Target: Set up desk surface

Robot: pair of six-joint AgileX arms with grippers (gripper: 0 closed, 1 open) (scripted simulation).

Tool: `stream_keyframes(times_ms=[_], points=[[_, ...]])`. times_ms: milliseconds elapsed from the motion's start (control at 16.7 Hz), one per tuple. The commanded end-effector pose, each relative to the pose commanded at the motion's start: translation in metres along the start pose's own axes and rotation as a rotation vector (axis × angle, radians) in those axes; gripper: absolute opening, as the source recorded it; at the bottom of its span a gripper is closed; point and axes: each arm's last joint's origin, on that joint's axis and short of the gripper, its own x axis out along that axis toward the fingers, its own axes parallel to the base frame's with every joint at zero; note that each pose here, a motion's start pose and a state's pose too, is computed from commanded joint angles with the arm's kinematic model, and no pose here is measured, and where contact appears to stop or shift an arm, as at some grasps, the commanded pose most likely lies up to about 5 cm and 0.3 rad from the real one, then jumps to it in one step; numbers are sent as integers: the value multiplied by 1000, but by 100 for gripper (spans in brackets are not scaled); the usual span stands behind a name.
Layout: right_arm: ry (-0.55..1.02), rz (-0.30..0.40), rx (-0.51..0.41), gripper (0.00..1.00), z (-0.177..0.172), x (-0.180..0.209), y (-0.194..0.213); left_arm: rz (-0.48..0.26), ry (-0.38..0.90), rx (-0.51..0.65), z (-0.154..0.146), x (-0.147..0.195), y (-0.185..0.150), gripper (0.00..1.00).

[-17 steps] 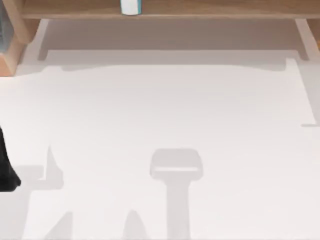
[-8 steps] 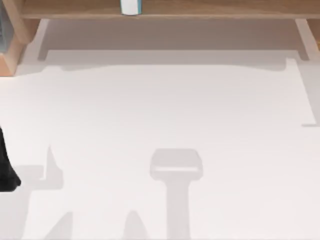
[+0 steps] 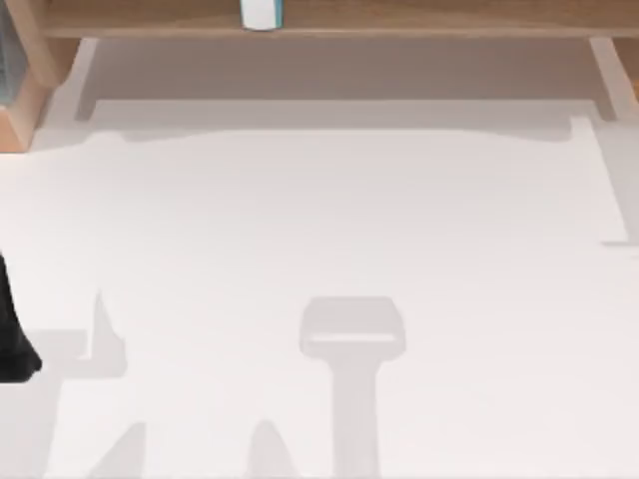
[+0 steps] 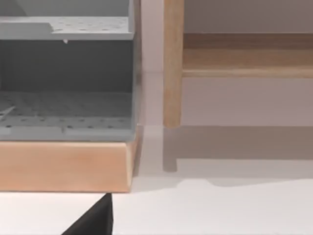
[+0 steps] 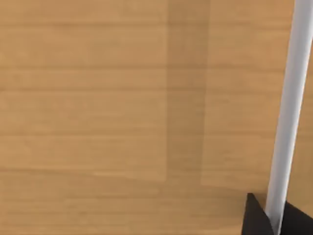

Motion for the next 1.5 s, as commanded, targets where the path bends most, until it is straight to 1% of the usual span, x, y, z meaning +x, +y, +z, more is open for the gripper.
stream_keyframes(times_ms=[360,780,1200,1320,1500], points=[[-3,0,0,0,1,48,0,0,0,0,0,0,0,100],[5,1,3,0,-1,55,0,0,0,0,0,0,0,100],[3,2,3,0,0,106,0,0,0,0,0,0,0,100],[2,1,3,0,1,114,-1,0,0,0,0,0,0,100],[2,1,3,0,1,114,-1,0,0,0,0,0,0,100]])
